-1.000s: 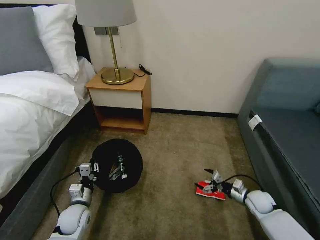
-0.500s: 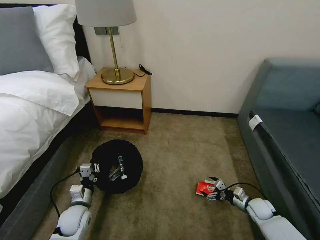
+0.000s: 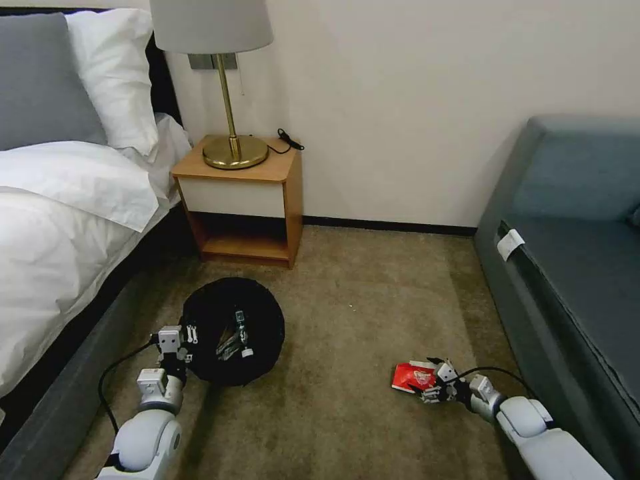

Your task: Pick up the trash bin, then pick up the garbage on the floor and place it into the trash bin.

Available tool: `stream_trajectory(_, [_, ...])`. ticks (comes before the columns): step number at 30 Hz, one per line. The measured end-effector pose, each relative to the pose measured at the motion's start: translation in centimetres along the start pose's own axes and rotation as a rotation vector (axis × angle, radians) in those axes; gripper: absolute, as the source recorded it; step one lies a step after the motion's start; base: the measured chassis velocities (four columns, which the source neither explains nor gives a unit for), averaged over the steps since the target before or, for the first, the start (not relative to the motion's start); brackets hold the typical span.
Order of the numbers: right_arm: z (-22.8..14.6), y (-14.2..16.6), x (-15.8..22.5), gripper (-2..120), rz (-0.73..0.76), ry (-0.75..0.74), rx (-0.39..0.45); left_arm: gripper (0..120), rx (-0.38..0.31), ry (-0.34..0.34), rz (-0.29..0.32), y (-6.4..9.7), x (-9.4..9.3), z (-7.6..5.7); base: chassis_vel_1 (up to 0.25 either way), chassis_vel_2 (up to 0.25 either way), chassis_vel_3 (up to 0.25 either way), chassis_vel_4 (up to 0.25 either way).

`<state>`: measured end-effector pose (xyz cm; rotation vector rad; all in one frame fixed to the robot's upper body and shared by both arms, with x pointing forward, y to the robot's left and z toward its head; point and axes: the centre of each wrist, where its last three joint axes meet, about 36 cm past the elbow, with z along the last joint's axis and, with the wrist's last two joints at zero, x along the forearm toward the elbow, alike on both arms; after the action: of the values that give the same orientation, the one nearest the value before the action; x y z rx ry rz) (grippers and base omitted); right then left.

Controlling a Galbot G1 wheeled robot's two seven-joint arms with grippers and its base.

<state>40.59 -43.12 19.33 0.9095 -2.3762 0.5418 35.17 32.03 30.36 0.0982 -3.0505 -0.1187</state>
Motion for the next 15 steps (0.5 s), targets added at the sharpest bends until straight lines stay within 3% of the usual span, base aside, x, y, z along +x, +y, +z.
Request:
stream_trajectory(6, [0.0, -1.0, -0.3, 100, -0.012, 0.020, 0.013, 4, 0.002, -0.012, 0.009, -0.4, -0.4, -0.9, 0.000, 0.000, 0.000, 0.000])
stream_trajectory(15, [0.8, -0.4, -0.8, 100, -0.024, 0.042, 0.023, 4, 0.000, -0.006, 0.010, -0.5, 0.0, -0.6, 0.000, 0.000, 0.000, 0.000])
